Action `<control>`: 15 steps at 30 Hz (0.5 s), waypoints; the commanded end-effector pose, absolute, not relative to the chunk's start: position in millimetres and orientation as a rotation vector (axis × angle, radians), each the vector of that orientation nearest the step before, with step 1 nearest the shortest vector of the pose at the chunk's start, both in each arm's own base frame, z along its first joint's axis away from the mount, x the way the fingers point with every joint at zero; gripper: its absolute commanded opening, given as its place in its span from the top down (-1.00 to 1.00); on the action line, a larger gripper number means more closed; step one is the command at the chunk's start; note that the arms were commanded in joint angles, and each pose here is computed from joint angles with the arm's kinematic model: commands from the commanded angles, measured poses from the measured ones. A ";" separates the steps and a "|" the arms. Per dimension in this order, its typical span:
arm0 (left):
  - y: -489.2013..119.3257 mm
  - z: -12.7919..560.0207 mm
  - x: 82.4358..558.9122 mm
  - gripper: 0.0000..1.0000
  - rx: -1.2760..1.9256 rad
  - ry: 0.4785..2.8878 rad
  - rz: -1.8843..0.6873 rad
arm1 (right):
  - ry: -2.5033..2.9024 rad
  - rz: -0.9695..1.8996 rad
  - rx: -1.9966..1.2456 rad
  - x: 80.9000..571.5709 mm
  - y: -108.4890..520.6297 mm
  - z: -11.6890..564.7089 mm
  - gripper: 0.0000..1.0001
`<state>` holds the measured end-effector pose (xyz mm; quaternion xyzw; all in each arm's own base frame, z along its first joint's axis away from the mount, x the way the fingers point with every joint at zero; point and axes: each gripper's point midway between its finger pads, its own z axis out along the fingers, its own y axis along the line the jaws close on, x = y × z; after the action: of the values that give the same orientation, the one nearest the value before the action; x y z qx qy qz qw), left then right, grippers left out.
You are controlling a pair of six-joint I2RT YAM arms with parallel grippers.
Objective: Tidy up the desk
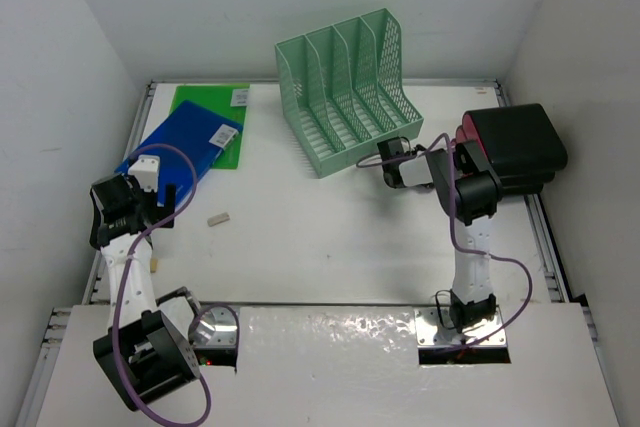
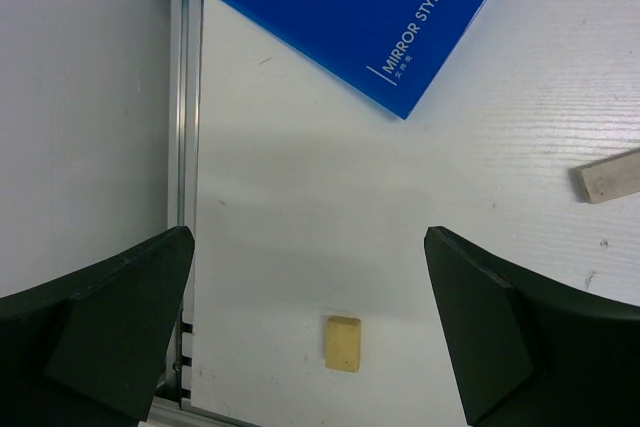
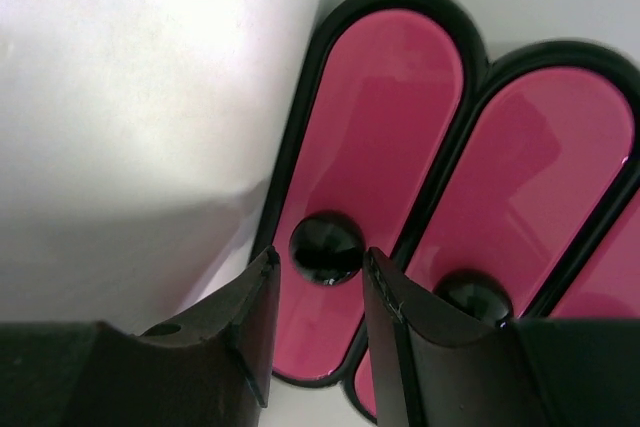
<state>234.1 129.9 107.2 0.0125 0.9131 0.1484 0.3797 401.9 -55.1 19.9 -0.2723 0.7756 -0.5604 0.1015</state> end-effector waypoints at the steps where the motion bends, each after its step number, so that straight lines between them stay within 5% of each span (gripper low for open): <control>1: 135.0 124.3 242.5 -0.99 0.038 2.269 0.407 | 2.245 -1.726 -0.770 410.2 -65.8 27.2 0.26; 11: 133.3 127.1 242.1 -0.99 0.040 2.265 0.399 | 2.238 -1.753 -0.806 408.3 -71.9 22.2 0.33; 14: 134.7 127.8 241.6 -0.99 0.039 2.263 0.411 | 2.239 -1.735 -0.790 408.1 -70.9 22.6 0.62; 15: 134.4 127.3 241.1 -0.99 0.039 2.264 0.410 | 2.235 -1.730 -0.772 407.8 -70.3 25.1 0.91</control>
<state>234.2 129.1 107.5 0.0134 0.9128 0.1469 0.3808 405.2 -66.9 20.2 -0.2831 0.7548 -0.5849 0.0894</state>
